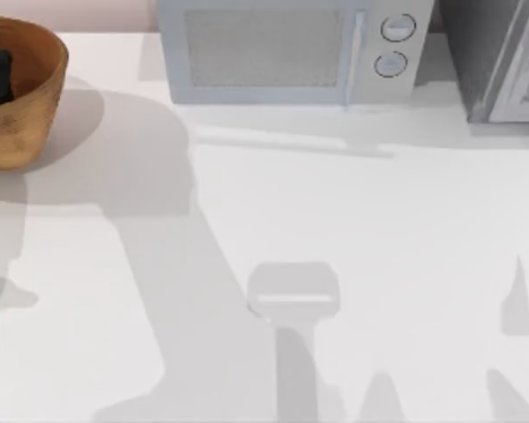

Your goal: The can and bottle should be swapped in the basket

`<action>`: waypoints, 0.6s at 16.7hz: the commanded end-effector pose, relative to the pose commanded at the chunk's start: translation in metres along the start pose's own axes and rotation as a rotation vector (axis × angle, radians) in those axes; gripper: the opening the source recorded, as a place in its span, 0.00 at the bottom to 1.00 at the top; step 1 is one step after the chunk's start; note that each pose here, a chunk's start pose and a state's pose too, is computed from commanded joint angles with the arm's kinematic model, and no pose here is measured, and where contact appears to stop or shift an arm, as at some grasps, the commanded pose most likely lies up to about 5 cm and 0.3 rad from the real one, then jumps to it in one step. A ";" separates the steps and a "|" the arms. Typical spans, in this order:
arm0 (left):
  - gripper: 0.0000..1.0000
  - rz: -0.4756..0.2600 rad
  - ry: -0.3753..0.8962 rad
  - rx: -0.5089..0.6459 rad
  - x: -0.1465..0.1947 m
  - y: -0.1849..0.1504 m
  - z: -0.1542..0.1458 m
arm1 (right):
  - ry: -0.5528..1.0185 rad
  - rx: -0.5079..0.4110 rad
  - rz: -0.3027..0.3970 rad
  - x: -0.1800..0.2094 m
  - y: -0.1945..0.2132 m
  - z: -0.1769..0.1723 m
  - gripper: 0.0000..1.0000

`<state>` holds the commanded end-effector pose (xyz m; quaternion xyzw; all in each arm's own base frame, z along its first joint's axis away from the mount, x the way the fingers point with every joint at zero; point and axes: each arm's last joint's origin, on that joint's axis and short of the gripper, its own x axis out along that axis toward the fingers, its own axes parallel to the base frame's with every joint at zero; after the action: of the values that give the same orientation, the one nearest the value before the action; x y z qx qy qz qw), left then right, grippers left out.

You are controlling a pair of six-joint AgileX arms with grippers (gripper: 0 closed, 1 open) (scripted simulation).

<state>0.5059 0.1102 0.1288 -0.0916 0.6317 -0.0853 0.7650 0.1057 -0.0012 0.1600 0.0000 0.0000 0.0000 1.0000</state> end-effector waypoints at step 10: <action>0.47 0.000 0.000 0.000 0.000 0.000 0.000 | 0.000 0.000 0.000 0.000 0.000 0.000 1.00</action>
<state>0.5059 0.1102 0.1288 -0.0916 0.6317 -0.0853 0.7650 0.1057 -0.0012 0.1600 0.0000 0.0000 0.0000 1.0000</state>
